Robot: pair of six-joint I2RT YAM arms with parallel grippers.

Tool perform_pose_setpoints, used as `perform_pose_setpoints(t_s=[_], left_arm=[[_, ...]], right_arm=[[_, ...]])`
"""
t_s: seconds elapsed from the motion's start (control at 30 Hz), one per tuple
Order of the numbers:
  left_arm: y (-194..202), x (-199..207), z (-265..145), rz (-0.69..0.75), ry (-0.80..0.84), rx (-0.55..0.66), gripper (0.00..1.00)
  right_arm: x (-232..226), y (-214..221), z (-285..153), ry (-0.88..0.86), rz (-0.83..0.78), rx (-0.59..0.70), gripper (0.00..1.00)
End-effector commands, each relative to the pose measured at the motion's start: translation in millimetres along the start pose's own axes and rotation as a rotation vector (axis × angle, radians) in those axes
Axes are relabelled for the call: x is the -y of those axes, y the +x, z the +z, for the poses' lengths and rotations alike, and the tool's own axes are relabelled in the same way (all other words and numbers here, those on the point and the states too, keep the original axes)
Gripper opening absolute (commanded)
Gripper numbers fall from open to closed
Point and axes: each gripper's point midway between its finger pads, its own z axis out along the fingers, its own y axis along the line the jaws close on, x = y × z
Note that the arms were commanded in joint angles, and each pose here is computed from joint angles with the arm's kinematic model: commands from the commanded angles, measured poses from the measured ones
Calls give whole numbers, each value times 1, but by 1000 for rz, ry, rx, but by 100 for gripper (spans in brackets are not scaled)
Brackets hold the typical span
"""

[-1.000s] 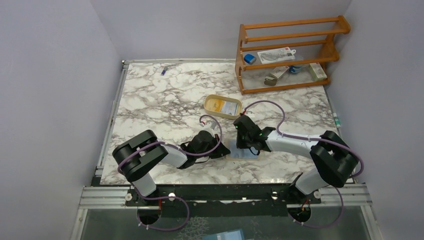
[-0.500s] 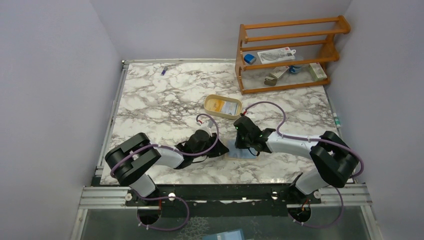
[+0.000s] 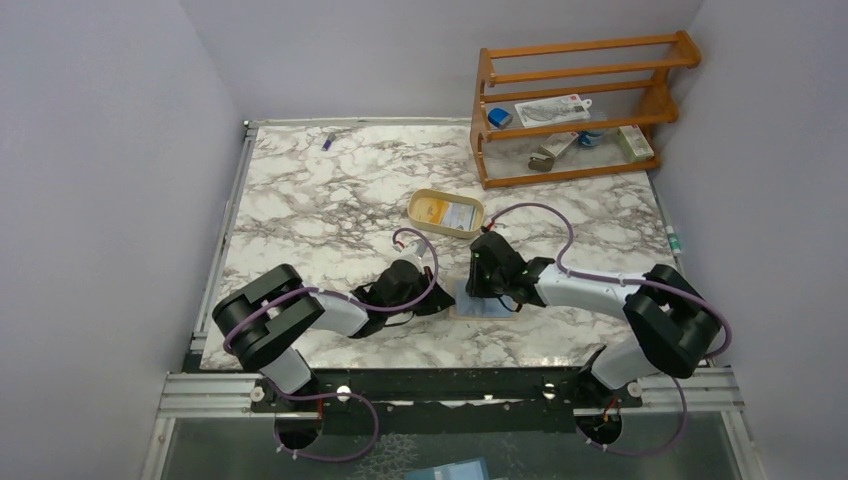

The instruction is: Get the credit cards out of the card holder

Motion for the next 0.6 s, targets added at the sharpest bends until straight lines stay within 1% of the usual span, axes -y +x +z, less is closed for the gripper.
perform_pose_setpoints(t_s=[0.0,0.03,0.07,0.2,0.27,0.4,0.47,0.57], left_arm=[[-10,5,0,7,14,43,0],[-10,4,0,7,13,45,0],[-10,4,0,9,13,44,0],[-11,5,0,13,14,45,0],[-11,5,1,13,14,44,0],[-12,6,0,13,15,49,0],[-13,6,-1,15,15,56,0],[-16,8,-3,21,14,62,0]], right_arm=[[17,34,-9,21,-55,-126,42],[14,28,-12,12,-58,-113,47],[10,21,-15,8,-60,-96,51],[0,1,-20,3,-79,-58,52],[-5,-3,-18,-2,-81,-60,48],[-10,2,-10,-8,-89,-83,31],[-8,7,-8,0,-99,-95,29],[-2,13,-8,20,-133,-111,31]])
